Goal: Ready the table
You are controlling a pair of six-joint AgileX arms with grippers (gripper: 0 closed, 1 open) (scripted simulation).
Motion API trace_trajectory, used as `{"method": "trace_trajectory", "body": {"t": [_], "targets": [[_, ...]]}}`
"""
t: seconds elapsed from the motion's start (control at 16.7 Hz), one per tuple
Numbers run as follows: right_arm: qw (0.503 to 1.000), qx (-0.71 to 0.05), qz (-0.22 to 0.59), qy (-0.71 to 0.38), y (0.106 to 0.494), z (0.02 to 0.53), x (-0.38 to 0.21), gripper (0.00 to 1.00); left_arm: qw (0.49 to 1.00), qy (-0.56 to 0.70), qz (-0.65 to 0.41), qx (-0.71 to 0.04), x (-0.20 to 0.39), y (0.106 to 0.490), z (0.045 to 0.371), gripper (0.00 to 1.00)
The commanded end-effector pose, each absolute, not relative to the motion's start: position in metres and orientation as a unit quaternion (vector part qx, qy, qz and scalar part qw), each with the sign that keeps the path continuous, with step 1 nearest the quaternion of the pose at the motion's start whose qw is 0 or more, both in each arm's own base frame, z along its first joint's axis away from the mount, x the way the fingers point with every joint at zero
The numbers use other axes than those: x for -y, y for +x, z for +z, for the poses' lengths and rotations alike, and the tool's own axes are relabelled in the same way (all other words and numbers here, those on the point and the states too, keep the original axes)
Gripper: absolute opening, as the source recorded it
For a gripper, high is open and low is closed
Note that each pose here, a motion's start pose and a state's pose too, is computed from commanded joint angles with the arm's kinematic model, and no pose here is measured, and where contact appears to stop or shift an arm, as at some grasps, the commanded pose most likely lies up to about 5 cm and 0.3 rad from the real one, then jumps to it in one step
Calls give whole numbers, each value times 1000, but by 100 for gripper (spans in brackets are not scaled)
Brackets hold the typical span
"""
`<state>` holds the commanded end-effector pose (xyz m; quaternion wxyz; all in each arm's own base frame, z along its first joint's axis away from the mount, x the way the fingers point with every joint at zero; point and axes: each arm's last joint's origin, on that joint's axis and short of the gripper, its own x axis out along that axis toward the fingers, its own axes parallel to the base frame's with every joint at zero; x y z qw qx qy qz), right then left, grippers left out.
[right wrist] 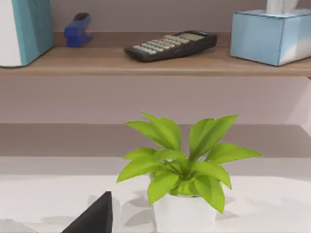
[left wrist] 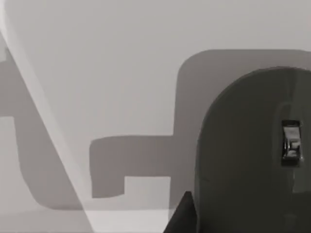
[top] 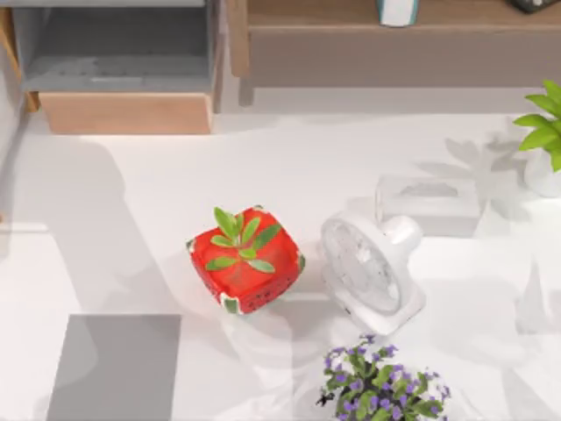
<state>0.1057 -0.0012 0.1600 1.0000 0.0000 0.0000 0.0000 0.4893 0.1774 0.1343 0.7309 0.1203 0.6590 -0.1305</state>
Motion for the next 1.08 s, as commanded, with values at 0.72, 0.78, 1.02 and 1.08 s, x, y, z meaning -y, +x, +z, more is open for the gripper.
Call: {"method": "trace_trajectory", "body": {"t": [0.72,0.78,1.02,1.08], "targets": [[1000,0,0,0,106,160,1,100,731,120,-130,-659,-179,489,135,0],[1000,0,0,0,106,160,1,100,733,123,-128,-656,-178,489,139,0],[1000,0,0,0,106,160,1,100,741,135,-114,-647,-174,481,170,0],[1000,0,0,0,106,160,1,100,745,138,-108,-644,-172,477,180,0]]}}
